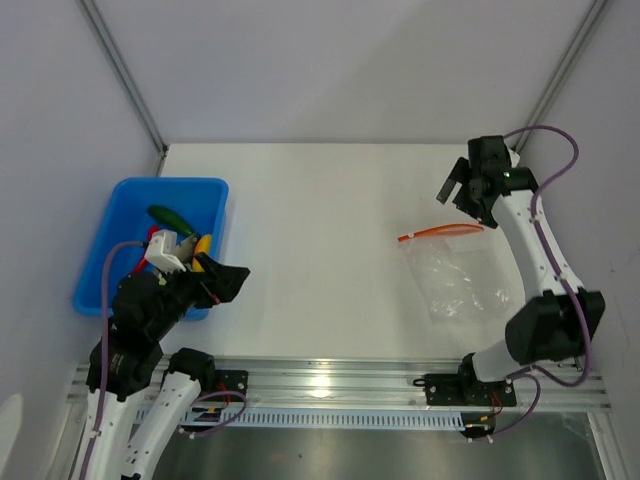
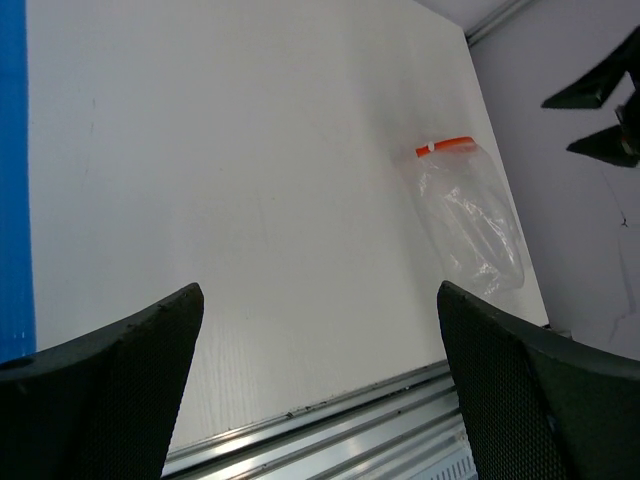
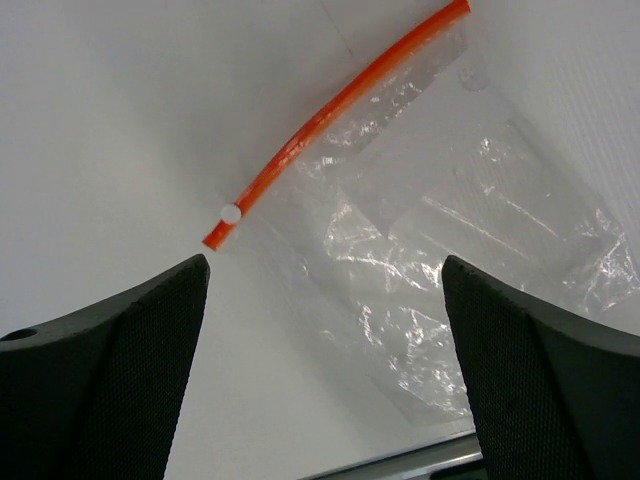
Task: Place the food in the zip-top bag and seal the zipper
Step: Pick up the zipper food storage bag at the center of the board.
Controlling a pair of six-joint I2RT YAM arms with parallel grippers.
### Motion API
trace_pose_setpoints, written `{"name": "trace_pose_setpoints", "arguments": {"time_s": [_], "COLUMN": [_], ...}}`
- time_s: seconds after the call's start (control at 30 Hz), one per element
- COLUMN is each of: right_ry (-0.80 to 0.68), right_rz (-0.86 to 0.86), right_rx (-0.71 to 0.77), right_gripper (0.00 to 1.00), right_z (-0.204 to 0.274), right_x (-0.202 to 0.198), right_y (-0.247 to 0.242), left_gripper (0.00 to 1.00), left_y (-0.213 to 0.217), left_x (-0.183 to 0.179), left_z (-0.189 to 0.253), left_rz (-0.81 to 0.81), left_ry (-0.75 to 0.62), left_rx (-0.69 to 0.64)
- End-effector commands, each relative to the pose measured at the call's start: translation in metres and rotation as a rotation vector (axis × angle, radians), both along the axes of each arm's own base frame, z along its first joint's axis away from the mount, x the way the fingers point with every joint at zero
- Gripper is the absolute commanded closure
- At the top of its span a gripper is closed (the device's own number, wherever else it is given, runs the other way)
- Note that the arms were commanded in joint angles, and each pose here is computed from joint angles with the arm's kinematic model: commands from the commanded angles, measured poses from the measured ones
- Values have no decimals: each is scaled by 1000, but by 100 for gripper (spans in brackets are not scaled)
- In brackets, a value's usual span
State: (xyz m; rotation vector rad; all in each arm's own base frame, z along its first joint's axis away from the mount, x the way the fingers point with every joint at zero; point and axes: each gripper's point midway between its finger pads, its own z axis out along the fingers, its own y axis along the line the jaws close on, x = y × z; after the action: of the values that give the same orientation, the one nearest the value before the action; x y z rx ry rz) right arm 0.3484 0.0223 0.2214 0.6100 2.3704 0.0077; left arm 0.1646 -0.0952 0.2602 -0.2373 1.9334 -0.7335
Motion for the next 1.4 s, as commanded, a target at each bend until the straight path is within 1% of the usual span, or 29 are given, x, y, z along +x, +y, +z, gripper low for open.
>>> {"name": "trace_pose_setpoints", "arguments": {"time_s": [0.0, 0.07, 0.1, 0.17, 0.2, 0.23, 0.27, 0.3, 0.4, 0.53, 0.6, 0.73, 1.0, 1.13, 1.3, 1.33, 1.37], "right_ry": [50, 104, 128, 189, 208, 283, 310, 367, 412, 462, 442, 453, 509, 498, 505, 518, 513], "right_rz": [-178, -206, -225, -283, -301, -318, -333, -345, -350, -345, -353, -351, -341, -331, -318, -311, -309], "right_rx": [-15, -22, -30, -78, -101, -129, -161, -190, -235, -230, -225, -224, -246, -240, -226, -230, -229], "right_gripper": [1, 1, 1, 1, 1, 1, 1, 1, 1, 1, 1, 3, 12, 20, 34, 38, 39], "right_z": [-7, -18, -26, -35, -42, -50, -52, -61, -74, -97, -100, -106, -119, -120, -130, -134, -136], "right_x": [29, 37, 53, 56, 74, 67, 70, 75, 81, 75, 75, 65, 49, 45, 39, 36, 37], "right_y": [-14, -14, -14, -18, -18, -19, -23, -21, -21, -16, -15, -18, -21, -21, -19, -19, -19], "left_gripper": [0, 1, 0, 1, 1, 0, 1, 0, 1, 0, 0, 0, 0, 1, 0, 1, 1], "left_y": [-13, -15, -15, -13, -13, -13, -13, -14, -15, -16, -16, -15, -18, -18, -20, -20, -20], "left_x": [3, 2, 2, 1, 0, -1, -2, -3, -4, -5, -6, -7, -10, -11, -13, -13, -14], "left_z": [10, 9, 10, 8, 8, 7, 7, 6, 3, 2, 2, -1, -1, -2, -1, -1, 0], "left_rz": [-97, -119, -119, -119, -122, -122, -127, -135, -149, -166, -173, -181, -204, -206, -221, -222, -222], "left_ry": [-46, -41, -43, -43, -48, -52, -55, -59, -56, -53, -53, -48, -47, -45, -43, -42, -42], "left_rx": [22, 30, 34, 45, 48, 52, 55, 54, 65, 79, 85, 102, 98, 100, 100, 102, 102]}}
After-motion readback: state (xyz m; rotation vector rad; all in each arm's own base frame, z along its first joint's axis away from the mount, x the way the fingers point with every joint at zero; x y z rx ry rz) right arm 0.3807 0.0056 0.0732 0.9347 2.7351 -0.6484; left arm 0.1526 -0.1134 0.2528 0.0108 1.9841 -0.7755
